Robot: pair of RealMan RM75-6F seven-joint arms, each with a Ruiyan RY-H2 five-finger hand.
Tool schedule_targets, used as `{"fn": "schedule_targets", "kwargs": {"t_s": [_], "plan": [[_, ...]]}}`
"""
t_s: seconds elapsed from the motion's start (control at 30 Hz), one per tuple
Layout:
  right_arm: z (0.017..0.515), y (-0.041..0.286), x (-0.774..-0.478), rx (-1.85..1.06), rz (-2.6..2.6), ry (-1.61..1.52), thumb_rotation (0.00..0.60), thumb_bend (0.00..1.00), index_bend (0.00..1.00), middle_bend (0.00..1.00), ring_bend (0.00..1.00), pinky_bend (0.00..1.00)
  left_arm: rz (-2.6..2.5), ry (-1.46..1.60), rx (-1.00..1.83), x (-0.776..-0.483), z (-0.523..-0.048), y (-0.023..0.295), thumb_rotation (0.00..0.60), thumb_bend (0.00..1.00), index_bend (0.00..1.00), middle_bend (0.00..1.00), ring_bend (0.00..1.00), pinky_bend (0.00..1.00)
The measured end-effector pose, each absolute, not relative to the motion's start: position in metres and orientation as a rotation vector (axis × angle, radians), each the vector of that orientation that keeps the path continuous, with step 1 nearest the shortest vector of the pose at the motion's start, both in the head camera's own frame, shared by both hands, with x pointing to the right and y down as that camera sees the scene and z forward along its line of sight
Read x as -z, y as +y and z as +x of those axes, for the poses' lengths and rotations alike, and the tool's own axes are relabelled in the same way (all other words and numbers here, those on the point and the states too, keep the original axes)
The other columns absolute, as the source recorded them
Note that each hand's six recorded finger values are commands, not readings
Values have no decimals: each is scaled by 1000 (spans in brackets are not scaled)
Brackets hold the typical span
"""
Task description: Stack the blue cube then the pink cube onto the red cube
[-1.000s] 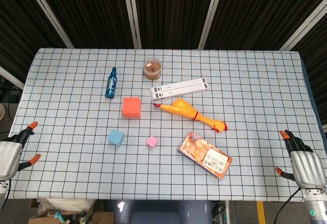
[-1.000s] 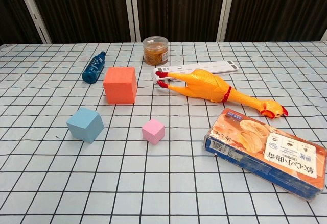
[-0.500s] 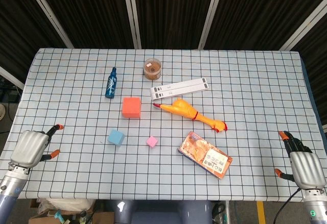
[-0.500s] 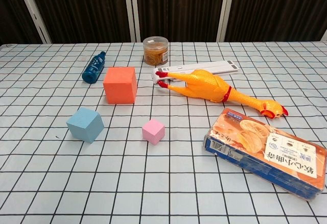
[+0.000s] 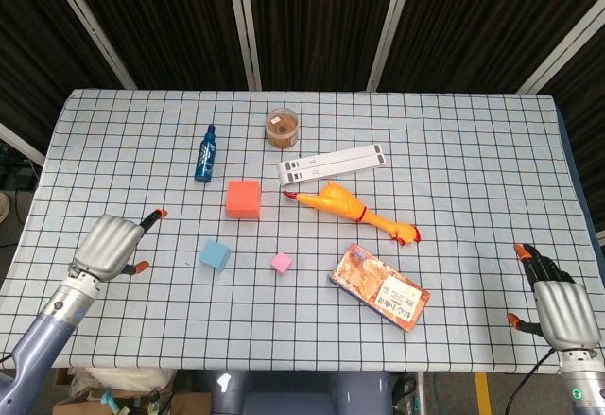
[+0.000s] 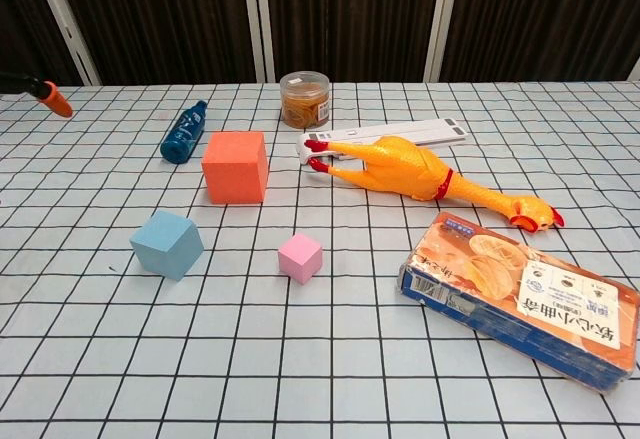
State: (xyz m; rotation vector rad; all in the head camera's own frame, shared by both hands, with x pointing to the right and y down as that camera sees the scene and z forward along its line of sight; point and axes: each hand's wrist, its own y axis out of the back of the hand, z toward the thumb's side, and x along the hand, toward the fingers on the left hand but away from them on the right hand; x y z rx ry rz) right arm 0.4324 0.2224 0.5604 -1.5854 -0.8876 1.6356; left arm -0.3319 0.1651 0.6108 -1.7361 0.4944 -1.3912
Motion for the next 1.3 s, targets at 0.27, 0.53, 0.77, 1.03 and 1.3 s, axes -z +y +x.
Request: {"fn": "schedule_targets", "kwargs": {"t_s": [0.27,0.53,0.77,1.03,1.3], "plan": [[435,222,-561,-1644,-1589,-897,600,129,6,96,171,340,-1724,361,1406,-623,-309,162,600,0,160,892,771,840],[436,221,-561,-1648,-1591,-897,600,129,6,96,171,340,-1766,292,1459,-645,-295,164,600,33,184,892,771,840],[437,221,-561,-1653,-1589,-902,600,129,6,96,171,340,-1840,282,1454,-660,-279,171,600,47,165,891,771,840],[438,221,-562,-1657,-1590,-906,600,129,8,96,171,340,-1843,283,1421,-668,-264,169,600,78,172,891,771,840],[440,220,-560,-1655,-1590,-917,600,129,13,96,171,340,-1828,263,1422,-675,-255,168,600,127,219,891,771,840]]}}
